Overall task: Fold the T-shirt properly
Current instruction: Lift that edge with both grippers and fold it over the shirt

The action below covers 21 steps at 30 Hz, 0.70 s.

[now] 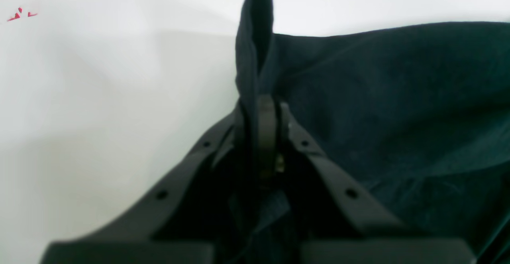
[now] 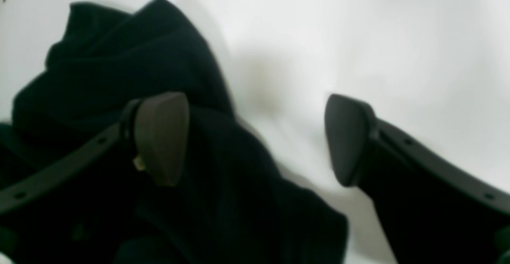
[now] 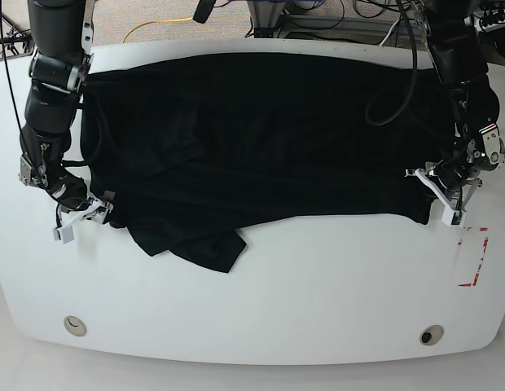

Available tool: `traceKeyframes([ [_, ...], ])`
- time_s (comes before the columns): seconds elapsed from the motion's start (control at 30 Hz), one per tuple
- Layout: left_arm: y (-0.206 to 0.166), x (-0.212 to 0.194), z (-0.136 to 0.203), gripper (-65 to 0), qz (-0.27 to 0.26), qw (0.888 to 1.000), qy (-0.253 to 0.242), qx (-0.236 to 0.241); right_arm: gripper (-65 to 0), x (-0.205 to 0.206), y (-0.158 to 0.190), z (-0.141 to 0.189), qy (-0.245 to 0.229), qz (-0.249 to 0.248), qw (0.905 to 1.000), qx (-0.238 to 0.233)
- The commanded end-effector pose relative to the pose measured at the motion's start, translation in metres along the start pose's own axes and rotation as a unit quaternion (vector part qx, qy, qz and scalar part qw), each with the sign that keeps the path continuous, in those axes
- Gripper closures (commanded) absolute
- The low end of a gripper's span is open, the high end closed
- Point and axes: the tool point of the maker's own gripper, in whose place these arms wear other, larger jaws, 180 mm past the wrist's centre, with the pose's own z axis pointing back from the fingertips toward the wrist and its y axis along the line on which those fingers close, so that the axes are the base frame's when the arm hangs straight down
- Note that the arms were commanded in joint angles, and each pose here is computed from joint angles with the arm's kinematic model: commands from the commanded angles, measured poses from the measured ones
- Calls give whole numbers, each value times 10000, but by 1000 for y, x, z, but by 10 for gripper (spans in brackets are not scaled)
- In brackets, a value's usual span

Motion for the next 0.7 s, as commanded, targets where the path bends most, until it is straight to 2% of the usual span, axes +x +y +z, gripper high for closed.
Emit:
traceKeyframes([
  [0.0, 7, 23, 6, -1, -72, 9995, -303, 69, -503, 26, 8, 2, -250, 203, 9994, 106],
  [0.17, 7, 24, 6, -1, -74, 9995, -311, 69, -487, 13, 25, -12, -102, 225, 9993, 280],
  [0.3, 7, 22, 6, -1, -71, 9995, -296, 68, -385, 4, 46, -28, -38, 195, 9985, 503],
  [0.37, 7, 22, 6, -1, -71, 9995, -296, 68, -358, 14, 52, -30, -154, 212, 9981, 554],
  [0.6, 6, 21, 6, -1, -84, 9996, -277, 73, -350, 36, 70, -38, -549, 176, 9958, 714],
  [0.67, 6, 22, 6, -1, -85, 9995, -284, 73, -303, 42, 71, -38, -564, 210, 9956, 725],
])
